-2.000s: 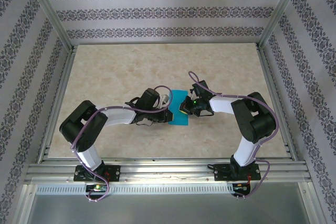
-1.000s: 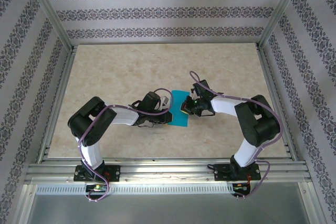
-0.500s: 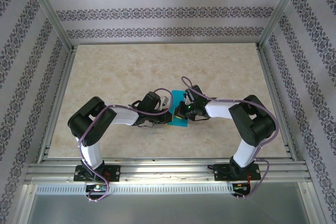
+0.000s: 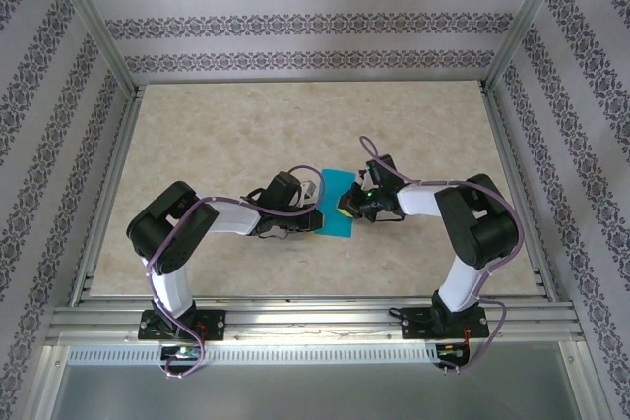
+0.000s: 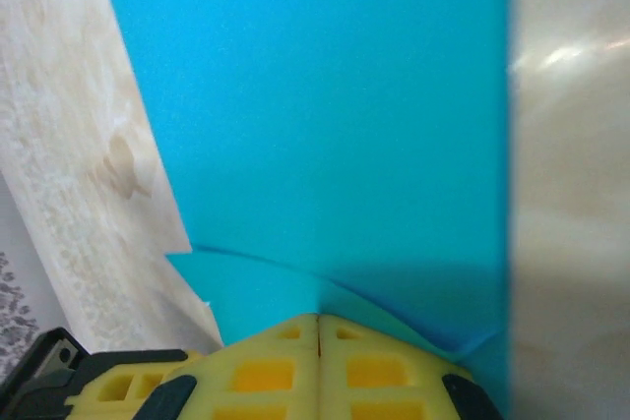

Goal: Fold a paper plane with a square sheet of paper (pick it up from the middle)
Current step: Fold the triangle a second time at the center of the table.

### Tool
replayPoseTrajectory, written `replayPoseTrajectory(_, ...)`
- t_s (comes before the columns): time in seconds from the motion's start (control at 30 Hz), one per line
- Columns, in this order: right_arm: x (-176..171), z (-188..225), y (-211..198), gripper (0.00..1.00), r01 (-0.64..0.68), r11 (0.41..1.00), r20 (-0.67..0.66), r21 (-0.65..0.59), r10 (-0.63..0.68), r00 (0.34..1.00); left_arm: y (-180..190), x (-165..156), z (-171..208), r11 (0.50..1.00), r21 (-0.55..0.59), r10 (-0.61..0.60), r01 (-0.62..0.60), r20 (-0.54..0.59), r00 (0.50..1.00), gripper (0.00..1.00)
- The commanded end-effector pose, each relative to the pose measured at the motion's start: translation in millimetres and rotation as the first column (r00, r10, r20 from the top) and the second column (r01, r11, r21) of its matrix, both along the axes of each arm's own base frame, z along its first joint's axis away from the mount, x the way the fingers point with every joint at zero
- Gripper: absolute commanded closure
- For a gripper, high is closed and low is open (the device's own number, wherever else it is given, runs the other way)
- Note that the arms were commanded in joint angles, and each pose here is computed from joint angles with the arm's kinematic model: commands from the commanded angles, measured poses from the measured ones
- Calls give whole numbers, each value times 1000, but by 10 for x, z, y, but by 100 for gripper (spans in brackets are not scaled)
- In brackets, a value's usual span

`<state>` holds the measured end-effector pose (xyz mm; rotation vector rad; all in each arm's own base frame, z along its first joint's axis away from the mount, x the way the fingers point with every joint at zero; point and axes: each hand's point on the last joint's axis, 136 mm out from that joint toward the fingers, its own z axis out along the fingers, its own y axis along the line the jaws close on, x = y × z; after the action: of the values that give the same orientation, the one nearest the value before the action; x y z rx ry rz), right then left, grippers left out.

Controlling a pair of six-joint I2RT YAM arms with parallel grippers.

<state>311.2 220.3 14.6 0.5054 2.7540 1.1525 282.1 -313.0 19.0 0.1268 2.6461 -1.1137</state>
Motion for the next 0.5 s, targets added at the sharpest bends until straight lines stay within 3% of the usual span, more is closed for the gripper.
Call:
replayPoseTrajectory(0.0,94,-222,-342,100,76,994,-16,-83,-77,997,364,-311,-490,983,182,32,-5,-145,989,100)
replayPoseTrajectory(0.17,217,-95,-383,100,104,993,28,-47,-103,994,359,-320,-494,984,178,32,-5,-148,988,100)
replayPoseTrajectory(0.47,203,434,-78,100,25,999,187,24,-30,982,355,-322,-490,986,168,37,-12,-149,988,100)
